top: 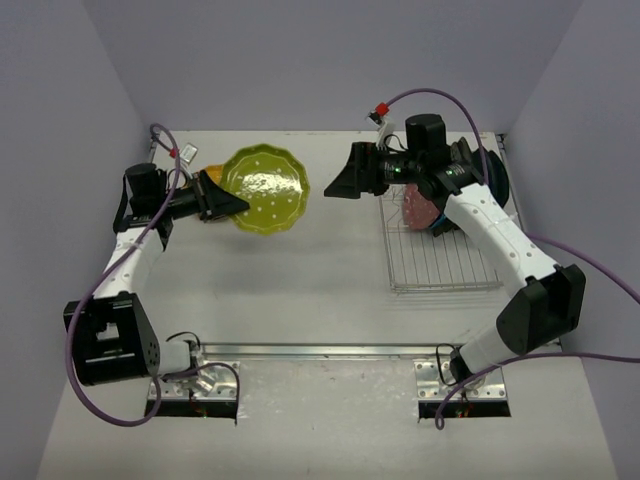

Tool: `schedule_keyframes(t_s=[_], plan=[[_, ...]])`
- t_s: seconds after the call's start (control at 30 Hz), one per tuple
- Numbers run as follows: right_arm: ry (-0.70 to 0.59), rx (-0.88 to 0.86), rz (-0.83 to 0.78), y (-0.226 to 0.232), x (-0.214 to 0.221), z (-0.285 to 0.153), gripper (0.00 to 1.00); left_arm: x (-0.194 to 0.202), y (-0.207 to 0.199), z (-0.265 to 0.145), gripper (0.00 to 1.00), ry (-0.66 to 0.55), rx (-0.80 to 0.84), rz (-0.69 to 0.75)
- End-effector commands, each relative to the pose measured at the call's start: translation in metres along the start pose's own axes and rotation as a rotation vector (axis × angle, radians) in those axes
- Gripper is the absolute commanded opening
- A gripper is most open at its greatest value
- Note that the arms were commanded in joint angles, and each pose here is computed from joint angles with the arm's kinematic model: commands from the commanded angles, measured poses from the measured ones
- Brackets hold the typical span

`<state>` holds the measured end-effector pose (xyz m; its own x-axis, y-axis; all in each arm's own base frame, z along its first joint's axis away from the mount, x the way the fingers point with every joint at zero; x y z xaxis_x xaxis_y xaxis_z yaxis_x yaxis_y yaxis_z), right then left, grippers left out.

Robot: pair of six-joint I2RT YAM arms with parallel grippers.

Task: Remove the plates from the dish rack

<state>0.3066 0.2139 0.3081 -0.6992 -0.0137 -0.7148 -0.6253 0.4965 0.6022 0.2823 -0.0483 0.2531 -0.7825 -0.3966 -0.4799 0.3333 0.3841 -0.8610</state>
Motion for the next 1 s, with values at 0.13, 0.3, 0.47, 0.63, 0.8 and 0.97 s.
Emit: schedule_keyframes(t_s=[0.13,0.3,0.47,0.63,0.8,0.97], plan=[[-0.072,0.107,-0.056,-0.004,-0.007,-0.017,0.99,-0.056,0.033,-0.036,0.00,-0.142,-0.086,0.003],[-0.071,0.120,-0.051,-0.007,-0.006,-0.019,0.99,-0.082,0.074,-0.047,0.00,-0.209,-0.173,-0.055],[-0.074,0.127,-0.051,-0.010,-0.006,-0.021,0.99,-0.105,0.110,-0.053,0.00,-0.256,-0.238,-0.087],[-0.073,0.135,-0.043,-0.013,-0.005,-0.022,0.99,-0.115,0.140,-0.053,0.00,-0.272,-0.286,-0.130],[-0.068,0.133,-0.036,-0.015,-0.003,-0.023,0.99,-0.128,0.164,-0.051,0.00,-0.290,-0.329,-0.164],[-0.065,0.138,-0.032,-0.018,-0.001,-0.023,0.99,-0.135,0.185,-0.048,0.00,-0.278,-0.340,-0.205]])
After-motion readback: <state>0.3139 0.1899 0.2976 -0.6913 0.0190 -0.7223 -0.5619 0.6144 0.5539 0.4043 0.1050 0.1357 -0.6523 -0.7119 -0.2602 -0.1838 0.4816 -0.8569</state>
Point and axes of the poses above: each gripper's point midway between its finger pads, its own z axis out along the fingers, its own y axis along the line the jaws close on, x = y × z, the point moved 7 cm from there along -z, back along the fingers, and after that the axes turned 2 degrees about -z, right-handed, at the moved point
